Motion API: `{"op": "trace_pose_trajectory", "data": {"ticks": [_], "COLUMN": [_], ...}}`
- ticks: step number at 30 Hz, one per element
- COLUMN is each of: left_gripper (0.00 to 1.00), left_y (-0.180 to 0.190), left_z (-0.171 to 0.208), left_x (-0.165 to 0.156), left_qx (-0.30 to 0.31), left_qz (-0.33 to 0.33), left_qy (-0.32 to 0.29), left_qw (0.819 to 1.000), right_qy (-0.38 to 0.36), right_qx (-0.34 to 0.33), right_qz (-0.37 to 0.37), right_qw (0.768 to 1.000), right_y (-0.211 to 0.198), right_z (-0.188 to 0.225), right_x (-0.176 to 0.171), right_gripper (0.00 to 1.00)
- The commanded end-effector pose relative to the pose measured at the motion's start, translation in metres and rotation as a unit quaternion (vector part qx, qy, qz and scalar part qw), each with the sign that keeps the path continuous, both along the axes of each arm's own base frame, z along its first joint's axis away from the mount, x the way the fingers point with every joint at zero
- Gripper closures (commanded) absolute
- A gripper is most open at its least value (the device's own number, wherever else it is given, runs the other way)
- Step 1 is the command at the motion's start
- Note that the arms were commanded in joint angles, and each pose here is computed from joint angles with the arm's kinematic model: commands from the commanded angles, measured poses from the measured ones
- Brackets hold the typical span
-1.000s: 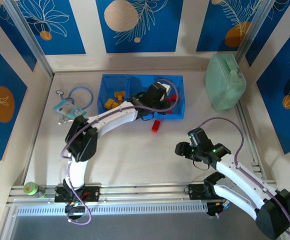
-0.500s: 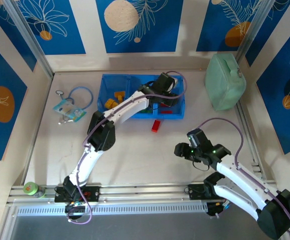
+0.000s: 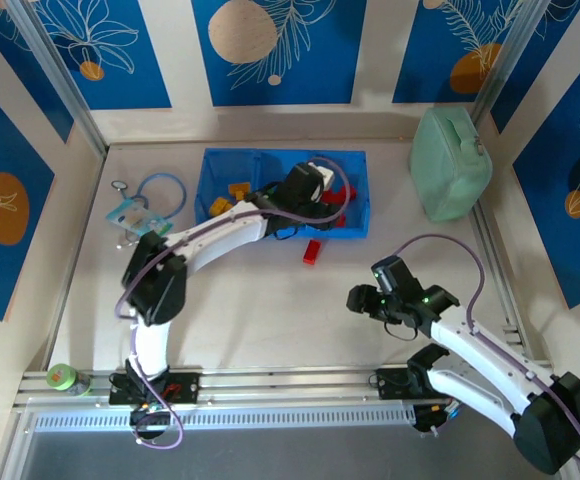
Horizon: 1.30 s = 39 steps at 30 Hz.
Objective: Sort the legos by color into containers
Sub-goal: Place the lego in the container, then pick up the lego from the center of the table.
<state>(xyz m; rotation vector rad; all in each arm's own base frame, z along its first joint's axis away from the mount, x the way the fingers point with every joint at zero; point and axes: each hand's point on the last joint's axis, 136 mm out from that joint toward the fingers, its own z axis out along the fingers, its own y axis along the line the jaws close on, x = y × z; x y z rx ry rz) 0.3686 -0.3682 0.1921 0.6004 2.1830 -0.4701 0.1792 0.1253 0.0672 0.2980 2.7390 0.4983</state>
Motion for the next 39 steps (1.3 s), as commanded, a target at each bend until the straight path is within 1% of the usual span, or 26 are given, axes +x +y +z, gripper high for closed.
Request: {"op": "trace_pose_trajectory", "data": {"ticks": [1, 5, 8, 11, 14, 17, 21, 27, 31, 35, 37, 39], "left_gripper": [0.20, 0.19, 0.19, 0.19, 0.19, 0.19, 0.19, 0.19, 0.19, 0.19, 0.19, 0.19], "left_y": [0.016, 0.051, 0.077, 0.103, 0.125, 0.143, 0.161, 0.171, 0.169, 0.169, 0.169, 0.170], "left_z": [0.015, -0.021, -0.052, -0.083, -0.104, -0.118, -0.131, -0.136, -0.136, -0.136, -0.136, -0.136], "left_x": [-0.007, -0.034, -0.054, -0.075, -0.096, -0.113, -0.130, -0.140, -0.141, -0.141, -0.142, -0.143], "left_qx": [-0.043, -0.045, -0.035, -0.015, -0.002, 0.008, 0.013, -0.006, -0.007, -0.005, -0.002, -0.004], "left_qz": [0.025, 0.049, 0.067, 0.090, 0.107, 0.119, 0.136, 0.155, 0.153, 0.152, 0.150, 0.151], "left_qy": [-0.043, -0.031, -0.005, 0.024, 0.038, 0.050, 0.061, 0.067, 0.066, 0.064, 0.065, 0.064], "left_qw": [0.998, 0.997, 0.997, 0.996, 0.994, 0.992, 0.989, 0.986, 0.986, 0.986, 0.987, 0.986], "right_qy": [-0.015, -0.013, -0.010, 0.009, 0.026, 0.027, 0.040, 0.049, 0.062, 0.067, 0.072, 0.074], "right_qx": [0.004, -0.005, -0.011, -0.027, -0.045, -0.062, -0.080, -0.123, -0.156, -0.161, -0.174, -0.171], "right_qz": [0.007, 0.011, 0.013, -0.003, -0.004, 0.006, 0.010, 0.028, 0.025, 0.027, 0.020, 0.020], "right_qw": [1.000, 1.000, 1.000, 1.000, 0.999, 0.998, 0.996, 0.991, 0.986, 0.984, 0.982, 0.982], "right_y": [0.010, 0.019, 0.028, 0.034, 0.047, 0.063, 0.076, 0.094, 0.094, 0.100, 0.096, 0.097], "right_z": [0.014, 0.019, 0.022, 0.021, 0.018, 0.015, 0.006, -0.006, -0.016, -0.024, -0.028, -0.034], "right_x": [0.015, 0.030, 0.044, 0.058, 0.072, 0.088, 0.113, 0.145, 0.156, 0.162, 0.162, 0.162], "right_gripper": [0.32, 0.33, 0.33, 0.35, 0.35, 0.35, 0.35, 0.35, 0.35, 0.36, 0.36, 0.38]}}
